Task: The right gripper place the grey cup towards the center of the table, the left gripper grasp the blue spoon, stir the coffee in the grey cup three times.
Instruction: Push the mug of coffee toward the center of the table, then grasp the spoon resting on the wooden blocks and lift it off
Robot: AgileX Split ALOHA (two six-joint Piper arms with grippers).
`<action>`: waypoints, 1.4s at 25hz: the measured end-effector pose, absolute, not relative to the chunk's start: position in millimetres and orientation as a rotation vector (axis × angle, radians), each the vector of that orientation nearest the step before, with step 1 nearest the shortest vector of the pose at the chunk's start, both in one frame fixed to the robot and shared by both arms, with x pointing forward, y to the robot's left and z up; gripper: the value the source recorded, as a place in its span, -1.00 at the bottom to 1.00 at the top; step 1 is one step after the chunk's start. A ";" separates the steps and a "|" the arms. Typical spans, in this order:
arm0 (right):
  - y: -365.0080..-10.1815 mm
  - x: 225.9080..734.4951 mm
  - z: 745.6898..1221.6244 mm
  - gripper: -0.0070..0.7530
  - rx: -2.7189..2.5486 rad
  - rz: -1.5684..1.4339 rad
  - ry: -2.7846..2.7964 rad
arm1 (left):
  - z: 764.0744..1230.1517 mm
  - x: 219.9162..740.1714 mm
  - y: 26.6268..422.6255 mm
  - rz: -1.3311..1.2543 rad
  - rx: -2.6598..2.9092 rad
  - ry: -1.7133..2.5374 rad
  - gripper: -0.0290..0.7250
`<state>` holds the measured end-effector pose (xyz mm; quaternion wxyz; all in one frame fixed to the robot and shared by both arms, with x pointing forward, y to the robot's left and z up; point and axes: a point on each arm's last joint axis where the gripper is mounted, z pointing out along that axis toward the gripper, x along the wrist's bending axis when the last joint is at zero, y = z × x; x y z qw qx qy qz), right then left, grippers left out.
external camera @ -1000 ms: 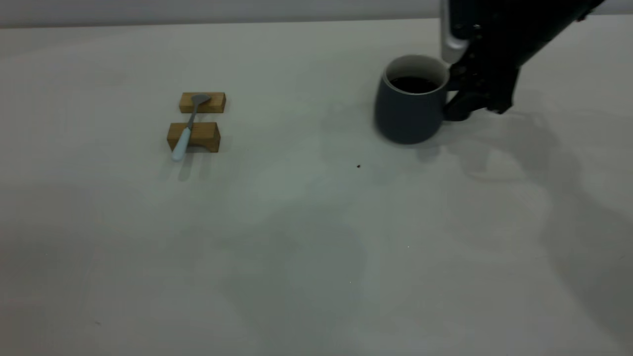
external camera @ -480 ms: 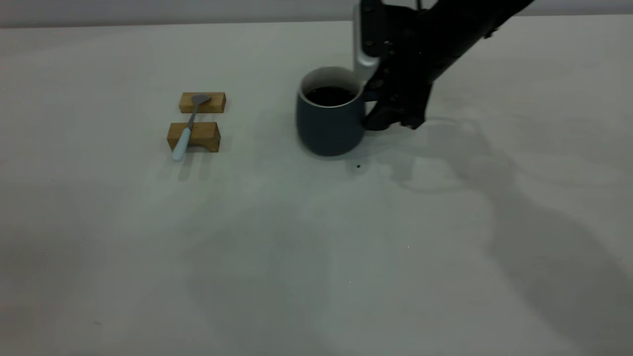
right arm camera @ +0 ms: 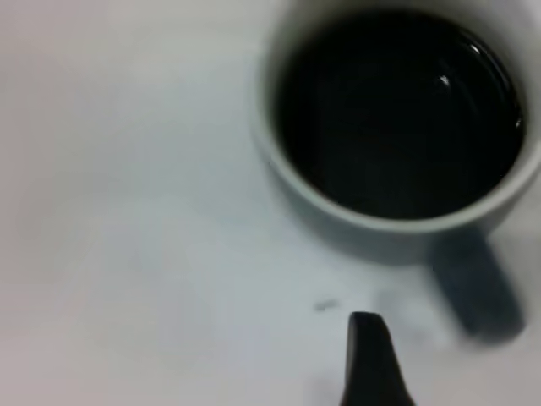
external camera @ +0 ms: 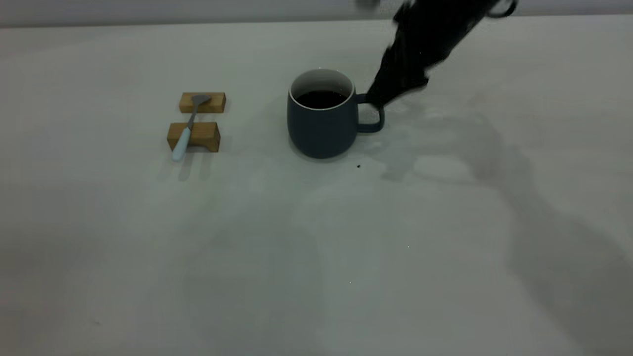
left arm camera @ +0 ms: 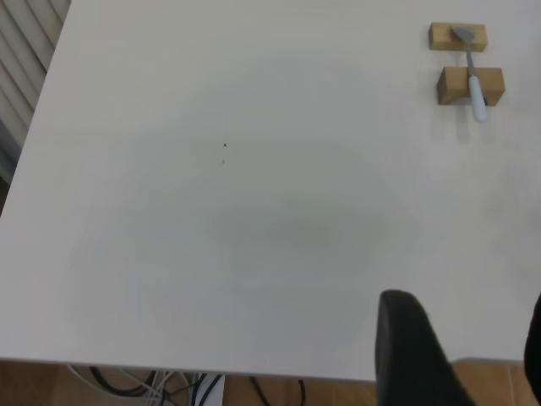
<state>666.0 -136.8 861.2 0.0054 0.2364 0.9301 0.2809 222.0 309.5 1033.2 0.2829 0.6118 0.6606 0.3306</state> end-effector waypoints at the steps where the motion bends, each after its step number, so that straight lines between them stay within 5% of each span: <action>1: -138.9 660.5 878.2 0.41 0.906 0.876 2.943 | 1033.2 222.0 309.5 0.885 1.638 1.769 0.15; 8: -188.6 613.3 974.2 0.41 1.756 0.098 2.689 | 1033.2 222.0 309.5 0.885 1.638 1.769 0.15; 13: -222.2 551.1 1014.2 0.41 1.886 -0.047 2.425 | 1033.2 222.0 309.5 0.885 1.638 1.769 0.15; 26: -285.7 360.3 993.3 0.41 2.069 -0.092 2.299 | 1033.2 222.0 309.5 0.885 1.638 1.769 0.15; 35: -298.1 312.8 1021.8 0.41 1.943 0.445 1.953 | 1033.2 222.0 309.5 0.885 1.638 1.769 0.15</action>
